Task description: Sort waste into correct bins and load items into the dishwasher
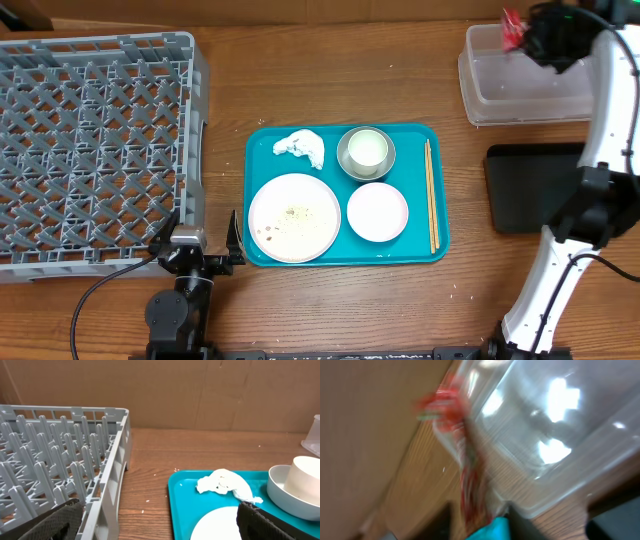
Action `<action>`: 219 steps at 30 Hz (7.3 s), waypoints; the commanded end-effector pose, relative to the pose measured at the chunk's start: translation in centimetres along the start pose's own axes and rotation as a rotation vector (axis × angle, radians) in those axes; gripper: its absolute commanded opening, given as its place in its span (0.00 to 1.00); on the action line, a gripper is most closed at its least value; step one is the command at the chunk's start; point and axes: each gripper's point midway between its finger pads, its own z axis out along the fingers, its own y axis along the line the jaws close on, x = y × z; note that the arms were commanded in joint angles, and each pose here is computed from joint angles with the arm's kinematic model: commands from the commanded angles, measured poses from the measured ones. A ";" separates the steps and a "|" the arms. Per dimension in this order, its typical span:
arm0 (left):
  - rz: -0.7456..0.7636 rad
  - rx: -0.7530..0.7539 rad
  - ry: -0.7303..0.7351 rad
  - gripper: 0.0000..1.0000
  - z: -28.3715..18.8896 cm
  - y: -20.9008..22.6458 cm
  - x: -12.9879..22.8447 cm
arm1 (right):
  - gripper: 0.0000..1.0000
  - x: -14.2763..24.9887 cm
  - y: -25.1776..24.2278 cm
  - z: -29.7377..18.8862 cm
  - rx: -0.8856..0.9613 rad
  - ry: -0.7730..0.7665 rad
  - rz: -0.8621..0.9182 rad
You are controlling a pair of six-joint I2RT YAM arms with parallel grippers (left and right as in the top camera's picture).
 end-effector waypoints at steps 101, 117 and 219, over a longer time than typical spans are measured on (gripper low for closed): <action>0.023 -0.003 -0.005 1.00 0.0 0.1 0.0 | 1.00 3.8 -0.1 4.5 0.016 0.102 -0.391; 0.023 -0.003 -0.006 1.00 0.0 0.0 0.0 | 0.97 18.2 11.2 -0.3 -0.188 0.168 -0.806; -0.482 0.674 -0.162 1.00 -5.9 -10.3 -14.5 | 1.00 4.5 -1.9 -13.5 0.134 -0.193 -0.165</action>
